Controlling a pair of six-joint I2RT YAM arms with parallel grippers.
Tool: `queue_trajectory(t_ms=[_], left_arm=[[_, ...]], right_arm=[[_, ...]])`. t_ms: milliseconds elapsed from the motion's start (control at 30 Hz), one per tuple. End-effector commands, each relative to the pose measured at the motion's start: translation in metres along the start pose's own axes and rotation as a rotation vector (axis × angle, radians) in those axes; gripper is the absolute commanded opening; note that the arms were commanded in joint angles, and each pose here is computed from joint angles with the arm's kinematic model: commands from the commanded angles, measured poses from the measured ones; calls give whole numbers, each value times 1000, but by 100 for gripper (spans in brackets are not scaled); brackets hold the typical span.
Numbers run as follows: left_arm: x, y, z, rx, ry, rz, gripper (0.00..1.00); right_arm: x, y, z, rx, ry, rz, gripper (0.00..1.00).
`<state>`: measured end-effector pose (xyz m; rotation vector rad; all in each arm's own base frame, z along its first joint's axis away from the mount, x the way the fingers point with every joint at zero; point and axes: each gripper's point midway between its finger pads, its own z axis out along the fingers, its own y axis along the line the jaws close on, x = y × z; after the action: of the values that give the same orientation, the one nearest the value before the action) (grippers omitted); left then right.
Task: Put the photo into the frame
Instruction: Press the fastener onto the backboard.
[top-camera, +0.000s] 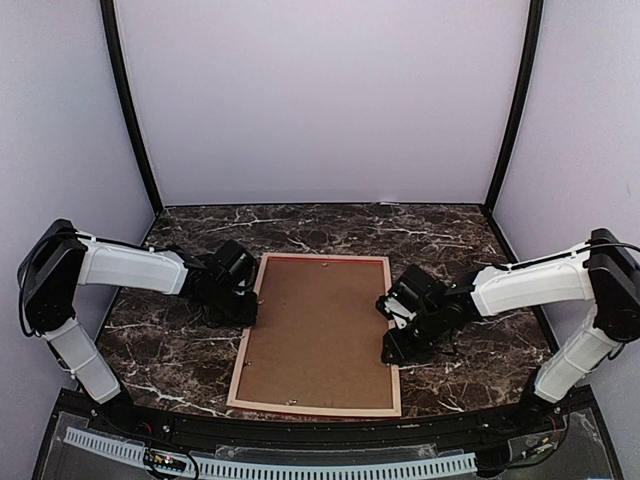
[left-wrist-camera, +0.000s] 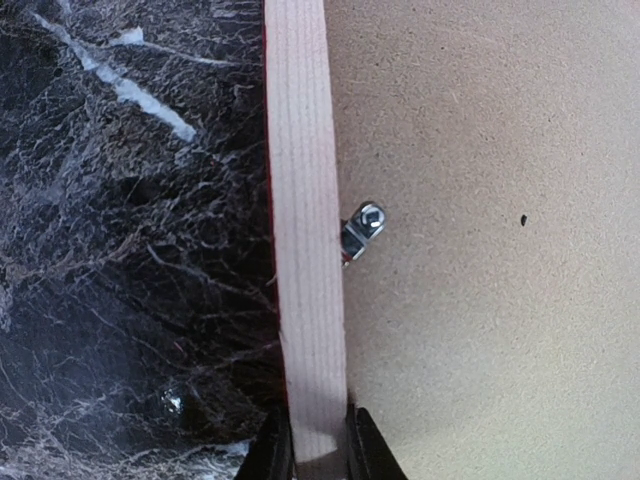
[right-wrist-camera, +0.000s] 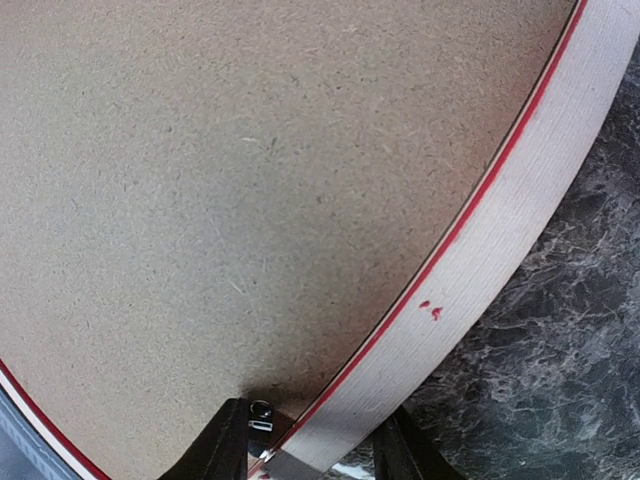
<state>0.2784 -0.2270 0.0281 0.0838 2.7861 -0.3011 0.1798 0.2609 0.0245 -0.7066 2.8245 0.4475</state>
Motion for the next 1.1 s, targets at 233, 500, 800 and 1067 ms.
queue_trajectory(t_ms=[233,500,800,1067], left_arm=[[12,1,-4,7,25,15,13],[12,2,-5,2,27,16,13],[14,4,-6,-2,28,16,13],[14,4,-8,0,22,12,13]], right_arm=[[21,-16,7,22,70,-63,42],[26,-28,15,69,98,-56,42],[18,-38,14,102,80,-46,38],[1,-35,4,29,32,-42,35]])
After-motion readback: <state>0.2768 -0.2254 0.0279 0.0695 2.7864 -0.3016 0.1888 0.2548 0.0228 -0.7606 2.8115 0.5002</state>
